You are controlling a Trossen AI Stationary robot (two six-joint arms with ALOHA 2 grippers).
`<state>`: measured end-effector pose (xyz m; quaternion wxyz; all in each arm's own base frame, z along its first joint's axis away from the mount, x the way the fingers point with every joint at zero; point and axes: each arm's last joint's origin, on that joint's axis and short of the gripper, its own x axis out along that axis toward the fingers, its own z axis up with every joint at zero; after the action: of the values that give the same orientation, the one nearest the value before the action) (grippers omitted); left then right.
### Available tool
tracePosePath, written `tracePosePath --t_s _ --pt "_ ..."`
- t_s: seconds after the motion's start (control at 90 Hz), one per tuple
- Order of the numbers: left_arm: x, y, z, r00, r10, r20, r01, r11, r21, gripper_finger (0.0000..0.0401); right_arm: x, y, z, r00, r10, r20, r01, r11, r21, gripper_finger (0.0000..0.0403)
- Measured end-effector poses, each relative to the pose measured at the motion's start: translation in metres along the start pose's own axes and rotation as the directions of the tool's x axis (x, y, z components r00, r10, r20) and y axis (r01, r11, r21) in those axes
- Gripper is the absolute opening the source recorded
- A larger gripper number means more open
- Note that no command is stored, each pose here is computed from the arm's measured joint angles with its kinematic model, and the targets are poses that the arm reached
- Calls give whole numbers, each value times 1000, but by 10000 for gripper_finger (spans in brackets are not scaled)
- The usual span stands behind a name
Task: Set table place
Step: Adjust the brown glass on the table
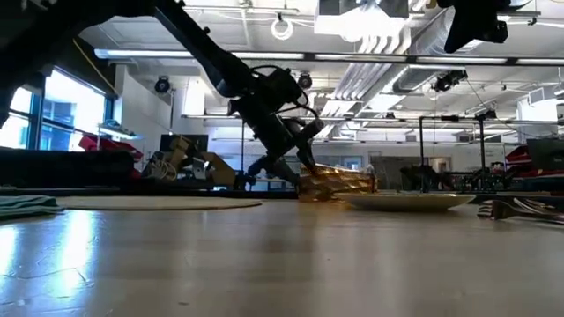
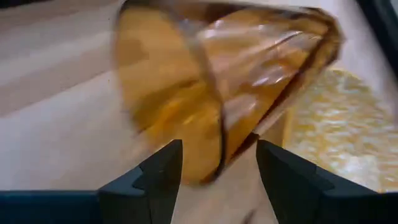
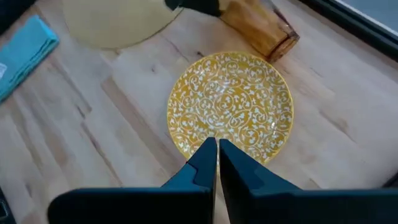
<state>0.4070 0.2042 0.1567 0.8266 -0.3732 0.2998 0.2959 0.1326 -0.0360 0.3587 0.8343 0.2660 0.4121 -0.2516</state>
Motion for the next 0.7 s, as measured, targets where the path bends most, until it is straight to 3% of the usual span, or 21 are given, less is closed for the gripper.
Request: tracePosePath --t_s 0.189,0.389,0.567,0.7 --pt "-1 -1 1 1000 -1 8 0 998 59 163 0 0 -1 1000 8 -10 -8 1000 24 0" --pt "-1 1 2 1000 -3 3 3 994 108 103 0 0 0 1000 9 -9 -8 997 79 0" --pt "-2 5 9 999 -48 14 46 992 120 15 0 0 0 1000 12 -9 -11 994 113 0" --pt "-7 0 16 992 -124 25 120 985 126 4 0 1 -1 999 29 -18 -27 993 116 0"
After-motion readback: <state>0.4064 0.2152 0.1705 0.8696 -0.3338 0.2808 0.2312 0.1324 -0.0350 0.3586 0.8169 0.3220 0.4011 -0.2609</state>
